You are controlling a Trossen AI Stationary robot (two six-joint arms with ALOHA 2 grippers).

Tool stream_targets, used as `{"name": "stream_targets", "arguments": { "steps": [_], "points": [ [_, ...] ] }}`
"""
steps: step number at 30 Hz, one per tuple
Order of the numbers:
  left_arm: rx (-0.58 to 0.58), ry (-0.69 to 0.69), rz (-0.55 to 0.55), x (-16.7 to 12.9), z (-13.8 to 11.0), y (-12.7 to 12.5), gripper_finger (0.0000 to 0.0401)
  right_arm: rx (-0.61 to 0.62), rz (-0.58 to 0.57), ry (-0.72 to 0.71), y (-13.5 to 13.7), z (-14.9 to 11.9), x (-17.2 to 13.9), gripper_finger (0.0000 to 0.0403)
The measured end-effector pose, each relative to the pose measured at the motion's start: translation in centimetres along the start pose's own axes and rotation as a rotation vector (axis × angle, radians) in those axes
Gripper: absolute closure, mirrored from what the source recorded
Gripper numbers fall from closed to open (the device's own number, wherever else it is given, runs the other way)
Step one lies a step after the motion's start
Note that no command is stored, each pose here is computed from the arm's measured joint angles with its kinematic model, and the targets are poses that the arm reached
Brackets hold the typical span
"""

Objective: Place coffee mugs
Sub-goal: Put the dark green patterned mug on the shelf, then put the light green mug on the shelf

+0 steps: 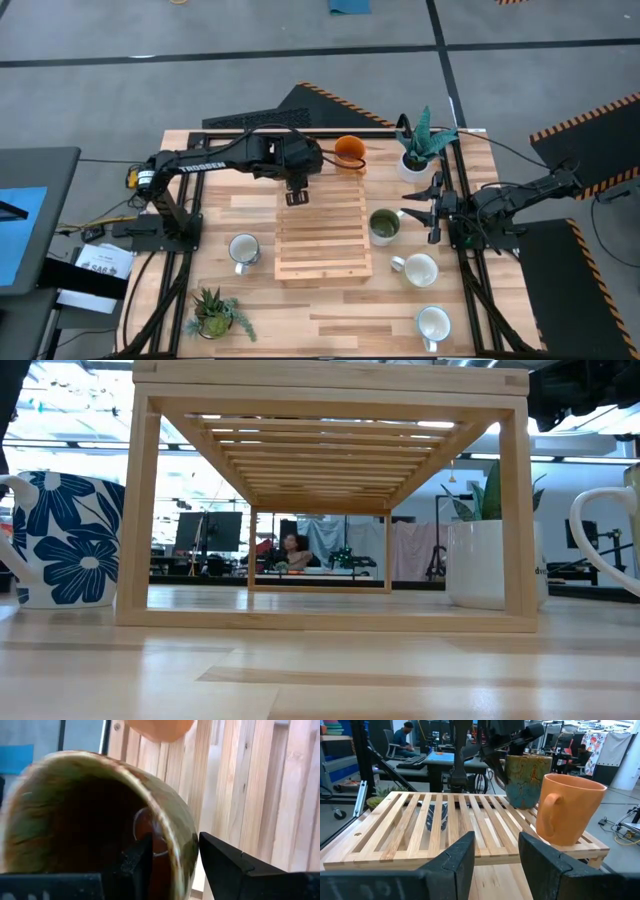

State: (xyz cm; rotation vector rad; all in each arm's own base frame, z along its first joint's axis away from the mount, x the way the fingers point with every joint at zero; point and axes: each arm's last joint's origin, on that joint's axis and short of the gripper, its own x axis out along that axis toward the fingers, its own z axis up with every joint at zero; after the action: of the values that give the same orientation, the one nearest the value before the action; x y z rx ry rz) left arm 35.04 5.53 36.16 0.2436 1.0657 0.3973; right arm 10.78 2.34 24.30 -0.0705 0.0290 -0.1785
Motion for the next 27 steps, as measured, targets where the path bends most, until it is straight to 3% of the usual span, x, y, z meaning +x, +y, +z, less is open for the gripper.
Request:
{"name": "stream_targets", "arguments": {
  "steps": [13, 17, 22, 27],
  "points": [
    [-0.074, -0.157, 0.019, -5.4, 1.9, 2.4, 0.0254, 0.0, 0.0, 0.0, 0.0, 0.0, 0.0, 0.0226],
    [-0.136, -0.242, -0.073, -7.4, 1.3, 2.8, 0.0254, 0.0, 0.0, 0.0, 0.0, 0.0, 0.0, 0.0226],
    [-0.165, -0.427, -0.118, -9.3, -0.9, 2.1, 0.0254, 0.007, 0.0, 0.0, 0.0, 0.0, 0.0, 0.0226],
    [-0.177, -0.675, -0.135, -10.1, -6.3, 0.2, 0.0254, 0.005, 0.0, 0.006, 0.0, -0.1, 0.0, 0.0226]
  ]
}}
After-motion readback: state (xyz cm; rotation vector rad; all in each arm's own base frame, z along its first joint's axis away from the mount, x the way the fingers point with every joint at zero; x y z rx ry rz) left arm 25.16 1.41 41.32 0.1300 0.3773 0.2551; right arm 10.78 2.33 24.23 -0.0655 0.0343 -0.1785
